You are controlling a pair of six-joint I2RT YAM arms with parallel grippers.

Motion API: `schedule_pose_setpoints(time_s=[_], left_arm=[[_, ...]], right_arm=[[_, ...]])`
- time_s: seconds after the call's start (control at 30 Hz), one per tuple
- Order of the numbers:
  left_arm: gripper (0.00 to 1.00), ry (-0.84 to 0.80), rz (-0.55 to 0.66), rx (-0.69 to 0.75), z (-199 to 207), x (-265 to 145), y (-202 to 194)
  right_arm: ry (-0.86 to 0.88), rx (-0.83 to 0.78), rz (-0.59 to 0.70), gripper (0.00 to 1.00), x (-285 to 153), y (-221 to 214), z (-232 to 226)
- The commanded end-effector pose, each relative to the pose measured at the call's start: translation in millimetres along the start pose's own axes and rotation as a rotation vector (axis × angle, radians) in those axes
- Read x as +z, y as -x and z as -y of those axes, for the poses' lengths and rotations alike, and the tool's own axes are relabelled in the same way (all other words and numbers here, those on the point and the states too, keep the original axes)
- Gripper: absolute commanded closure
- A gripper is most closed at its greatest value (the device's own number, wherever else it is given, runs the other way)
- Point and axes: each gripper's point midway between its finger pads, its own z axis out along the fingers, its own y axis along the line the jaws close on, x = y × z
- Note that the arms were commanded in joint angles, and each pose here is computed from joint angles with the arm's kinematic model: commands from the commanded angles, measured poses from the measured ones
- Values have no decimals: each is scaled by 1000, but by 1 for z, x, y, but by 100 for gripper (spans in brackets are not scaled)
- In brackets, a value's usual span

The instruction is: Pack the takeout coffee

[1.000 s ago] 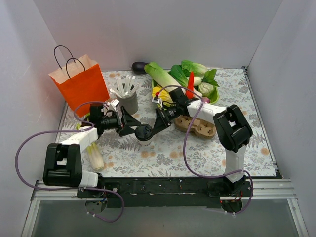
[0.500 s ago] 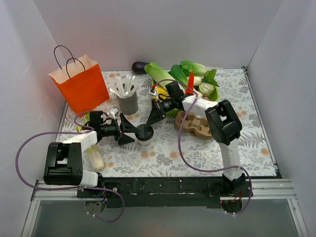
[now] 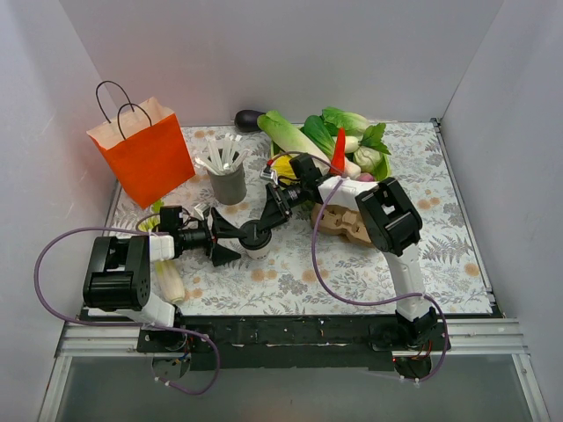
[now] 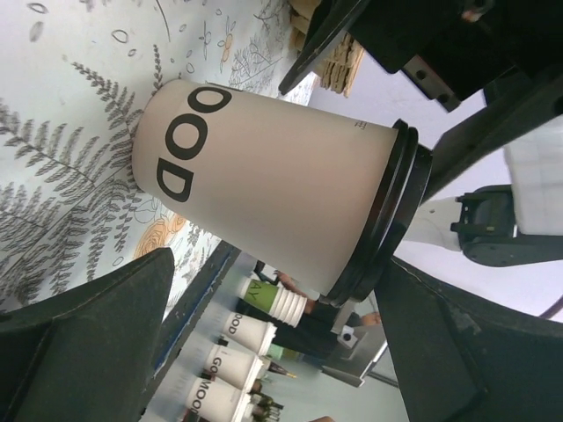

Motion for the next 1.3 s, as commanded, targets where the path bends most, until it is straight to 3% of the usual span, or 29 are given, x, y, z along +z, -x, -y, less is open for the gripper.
schedule_pose_setpoints(time_s=[0.0,0.2,0.57,0.9,1.03,1.07,1.13,1.17,1.27], left_arm=[[7,51,72,-98,-24,-3,12],[7,67,87,-141,-36,-2,16],[7,110,112,-166,-58,2,16],[7,249,185,-178,-90,2,28],[6,229,140,-149,-75,0,24],[5,209,148,-82,-61,-3,29],[3,184,146,-12,-49,-6,27],[3,142,149,48,-32,-10,24],[2,34,156,177,6,-16,23]], right_arm=[[15,69,-14,13,1,-16,8],[54,154,-28,25,4,-35,18],[53,230,-45,31,12,-50,40],[13,251,-66,33,25,-60,51],[21,205,-72,34,26,-56,35],[24,188,-77,34,24,-54,28],[31,49,-63,31,20,-36,6],[19,48,-71,24,17,-36,-2],[-33,-171,-40,10,7,-11,-31]])
